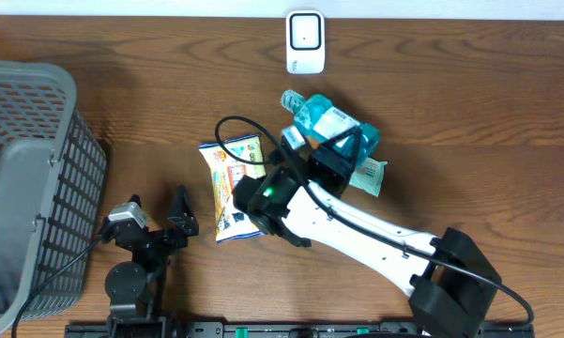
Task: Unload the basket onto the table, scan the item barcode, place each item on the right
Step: 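Swing the held bottle toward the scanner and rotate it sideways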
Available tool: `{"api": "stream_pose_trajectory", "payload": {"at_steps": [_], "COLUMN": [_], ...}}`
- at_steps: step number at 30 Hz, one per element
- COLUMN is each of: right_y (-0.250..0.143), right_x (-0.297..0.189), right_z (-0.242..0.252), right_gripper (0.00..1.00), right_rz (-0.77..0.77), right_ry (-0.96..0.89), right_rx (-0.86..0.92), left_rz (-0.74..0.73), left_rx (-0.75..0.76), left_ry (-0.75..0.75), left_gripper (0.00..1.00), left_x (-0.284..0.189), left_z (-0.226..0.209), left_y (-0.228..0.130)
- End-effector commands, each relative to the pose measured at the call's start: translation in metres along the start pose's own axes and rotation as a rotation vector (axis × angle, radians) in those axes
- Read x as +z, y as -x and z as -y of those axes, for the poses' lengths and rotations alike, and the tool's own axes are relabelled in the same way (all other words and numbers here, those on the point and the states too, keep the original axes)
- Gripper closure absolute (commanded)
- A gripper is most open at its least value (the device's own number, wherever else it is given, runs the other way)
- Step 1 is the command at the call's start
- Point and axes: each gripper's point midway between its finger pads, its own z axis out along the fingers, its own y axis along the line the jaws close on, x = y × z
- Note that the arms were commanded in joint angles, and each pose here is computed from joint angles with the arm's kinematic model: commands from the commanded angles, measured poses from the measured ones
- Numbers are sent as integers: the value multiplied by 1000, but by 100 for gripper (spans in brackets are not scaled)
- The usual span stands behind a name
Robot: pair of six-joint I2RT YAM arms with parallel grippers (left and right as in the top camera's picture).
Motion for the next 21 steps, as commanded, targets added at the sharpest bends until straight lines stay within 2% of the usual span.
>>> {"api": "stream_pose_trajectory", "payload": {"at_steps": [1,6,9,11,15,18,20,21], "right_y": [15,23,27,28,29,35,48,64], "right_x": [-5,-9,-13,-15,-16,-16,-17,-20], "right_z": [50,85,98,90,79,75,62,43], "right_gripper": [98,98,99,99,99,99,99,99], "right_rz": [37,42,59,61,55,58,77,124], "right_ry": [-105,-103,-93,-46,15,38,120,248], "right_rx": [36,123,312,360,366,300,237,165], "left_rz": [-40,-40,-40,-40,-40,-40,-40,-40], "left_rx": [1,1,1,1,1,1,1,1], "left_ry": [12,12,12,12,12,12,12,12], "left_gripper": [3,3,3,3,3,3,3,3], "left_x": [1,1,1,1,1,1,1,1], "left_z": [-5,-5,-5,-5,-5,-5,-5,-5], "left_y": [-14,-14,-14,-14,-14,-14,-14,-14]}}
